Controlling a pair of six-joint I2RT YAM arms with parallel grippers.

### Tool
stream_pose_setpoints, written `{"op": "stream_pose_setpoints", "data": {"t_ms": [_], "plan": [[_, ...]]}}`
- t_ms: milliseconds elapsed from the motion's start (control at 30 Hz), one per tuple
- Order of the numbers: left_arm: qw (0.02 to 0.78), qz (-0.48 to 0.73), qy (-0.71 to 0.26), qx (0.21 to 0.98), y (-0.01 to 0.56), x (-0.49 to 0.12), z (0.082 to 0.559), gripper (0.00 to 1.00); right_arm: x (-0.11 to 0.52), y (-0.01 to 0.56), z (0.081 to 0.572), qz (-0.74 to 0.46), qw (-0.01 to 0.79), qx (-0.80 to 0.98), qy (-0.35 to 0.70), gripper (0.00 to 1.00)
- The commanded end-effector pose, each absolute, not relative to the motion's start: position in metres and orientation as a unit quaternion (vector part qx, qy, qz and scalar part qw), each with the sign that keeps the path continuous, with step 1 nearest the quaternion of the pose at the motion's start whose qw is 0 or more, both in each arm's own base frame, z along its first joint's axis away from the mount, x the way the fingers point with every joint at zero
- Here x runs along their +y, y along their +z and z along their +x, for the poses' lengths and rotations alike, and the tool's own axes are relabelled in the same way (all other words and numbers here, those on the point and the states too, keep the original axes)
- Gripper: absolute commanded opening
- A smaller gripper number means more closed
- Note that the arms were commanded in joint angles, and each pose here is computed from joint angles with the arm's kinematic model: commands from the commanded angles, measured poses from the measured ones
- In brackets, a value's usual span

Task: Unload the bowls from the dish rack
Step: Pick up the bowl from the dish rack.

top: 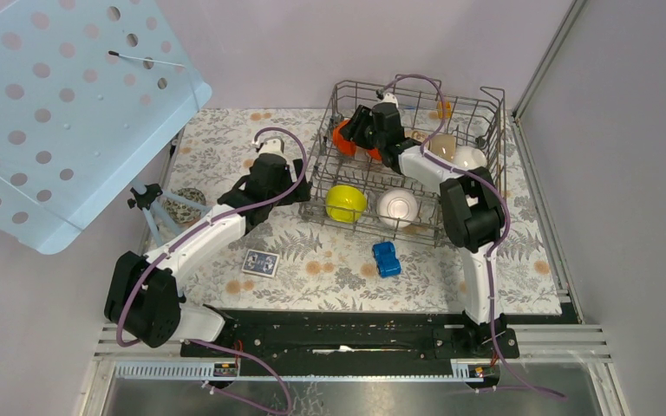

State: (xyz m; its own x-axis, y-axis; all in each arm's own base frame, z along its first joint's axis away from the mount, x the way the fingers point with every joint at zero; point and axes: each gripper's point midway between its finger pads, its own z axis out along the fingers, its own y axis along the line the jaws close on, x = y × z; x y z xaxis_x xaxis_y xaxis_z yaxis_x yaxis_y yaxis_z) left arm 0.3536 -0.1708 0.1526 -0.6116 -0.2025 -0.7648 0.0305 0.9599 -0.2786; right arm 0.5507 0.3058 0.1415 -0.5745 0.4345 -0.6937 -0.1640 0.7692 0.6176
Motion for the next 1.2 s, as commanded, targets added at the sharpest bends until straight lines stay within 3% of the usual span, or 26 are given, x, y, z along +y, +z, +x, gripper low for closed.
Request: {"op": "stream_pose_setpoints", "data": {"t_ms": [0,933,1167], "plan": [[0.457,-0.043,-0.15,0.876,0.169,-0.177,0.363,0.86,0.31,0.161,0.561,0.071,0.472,0.81,0.34,0.54],[0.446,-0.03,-0.155,0.881,0.163,-0.182,0.363,0.84,0.321,0.173,0.568,0.063,0.443,0.783,0.432,0.31],[0.444,-0.028,-0.157,0.882,0.162,-0.183,0.363,0.83,0.326,0.181,0.564,0.058,0.434,0.775,0.455,0.2]]}}
